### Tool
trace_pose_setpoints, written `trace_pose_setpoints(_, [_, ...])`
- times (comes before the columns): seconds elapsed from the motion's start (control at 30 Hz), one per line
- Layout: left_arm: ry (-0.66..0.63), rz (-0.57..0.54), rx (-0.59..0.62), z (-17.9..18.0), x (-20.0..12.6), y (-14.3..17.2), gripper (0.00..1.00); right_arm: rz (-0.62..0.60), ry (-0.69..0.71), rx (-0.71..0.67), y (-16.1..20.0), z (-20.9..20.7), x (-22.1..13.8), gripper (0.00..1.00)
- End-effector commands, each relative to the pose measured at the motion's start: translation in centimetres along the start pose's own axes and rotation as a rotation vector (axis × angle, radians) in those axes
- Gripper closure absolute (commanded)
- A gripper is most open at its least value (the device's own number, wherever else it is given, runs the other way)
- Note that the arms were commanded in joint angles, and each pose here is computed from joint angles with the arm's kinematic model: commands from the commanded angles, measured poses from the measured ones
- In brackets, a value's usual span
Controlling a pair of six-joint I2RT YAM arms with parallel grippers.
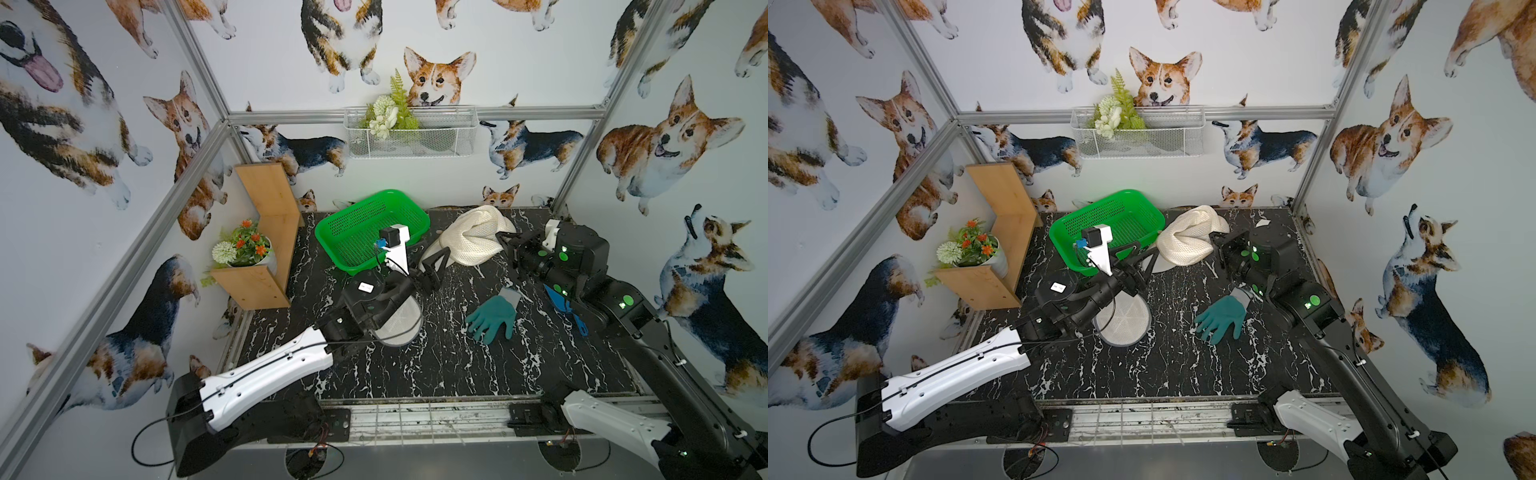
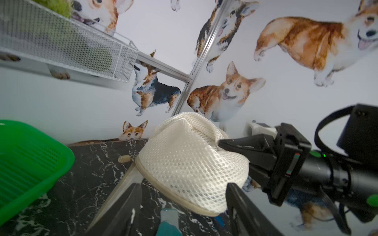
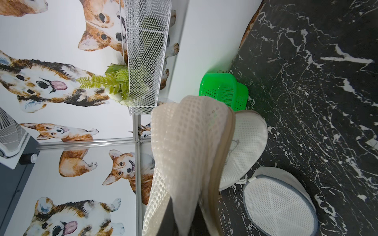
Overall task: Turn the laundry bag inside out
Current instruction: Turn over the laundry bag.
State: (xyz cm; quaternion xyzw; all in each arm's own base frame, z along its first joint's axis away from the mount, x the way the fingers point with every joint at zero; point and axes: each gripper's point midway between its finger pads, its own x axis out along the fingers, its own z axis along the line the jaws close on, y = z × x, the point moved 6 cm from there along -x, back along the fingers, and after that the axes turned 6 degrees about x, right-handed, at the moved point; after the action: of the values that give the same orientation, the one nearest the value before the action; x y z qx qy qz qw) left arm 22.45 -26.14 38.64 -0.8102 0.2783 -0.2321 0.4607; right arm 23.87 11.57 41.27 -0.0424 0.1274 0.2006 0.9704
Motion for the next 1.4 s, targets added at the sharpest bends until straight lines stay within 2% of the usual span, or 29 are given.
trace_pose_setpoints(0.0, [0.125,-0.022,-0.402,-0.5,0.8,-0.3,0.25,-0.006,-0.103,-0.002,-0.1,1.7,-0.1,1.00])
trace_pose_setpoints(0.13, [0.185,-0.025,-0.551,-0.6,2.0,-0.2,0.19,-0.009,-0.119,0.004,-0.1,1.7,-0.1,1.00])
trace_pose_setpoints(0.3, [0.326,-0.061,-0.654,-1.8,2.8,-0.6,0.11,-0.016,-0.134,0.018,-0.1,1.5,0.4,1.00])
trace_pose_setpoints(0.43, [0.318,-0.004,-0.675,-2.4,4.2,0.6,0.09,-0.014,-0.140,0.043,-0.1,1.5,1.1,1.00])
trace_pose_setpoints(0.5, [0.304,-0.006,-0.663,-2.7,4.3,1.1,0.08,-0.033,-0.140,0.070,-0.3,1.4,1.4,1.00])
trace_pose_setpoints(0.6, [0.252,-0.042,-0.619,-3.3,4.2,1.6,0.01,-0.068,-0.156,0.120,-0.7,1.5,1.9,1.00])
trace_pose_setpoints(0.77, [0.170,-0.076,-0.627,-3.8,5.2,1.8,0.01,-0.098,-0.158,0.121,-0.7,1.8,3.1,1.00])
trace_pose_setpoints(0.87, [0.131,-0.062,-0.655,-4.3,5.8,2.1,0.12,-0.112,-0.169,0.102,-0.7,2.1,3.5,1.00])
trace_pose_setpoints(0.97, [0.059,-0.081,-0.736,-3.3,5.9,2.5,0.29,-0.115,-0.171,0.089,-0.6,2.0,3.7,1.00])
trace_pose_setpoints(1.03, [0.012,-0.055,-0.771,-2.9,6.1,3.0,0.33,-0.127,-0.174,0.086,-0.7,1.8,3.6,1.00])
trace_pose_setpoints(1.07, [-0.008,-0.037,-0.783,-2.8,6.2,3.3,0.33,-0.138,-0.176,0.083,-0.8,1.7,3.5,1.00])
trace_pose_setpoints(1.17, [-0.080,0.007,-0.816,-2.5,5.7,4.2,0.18,-0.190,-0.180,0.065,-1.4,1.5,3.1,1.00])
trace_pose_setpoints(1.2, [-0.096,0.014,-0.825,-2.5,5.4,4.3,0.16,-0.209,-0.180,0.057,-1.6,1.4,3.0,1.00])
trace_pose_setpoints(1.37, [-0.021,0.008,-0.840,-4.4,5.0,3.4,0.18,-0.230,-0.175,0.034,-1.8,1.1,3.4,1.00])
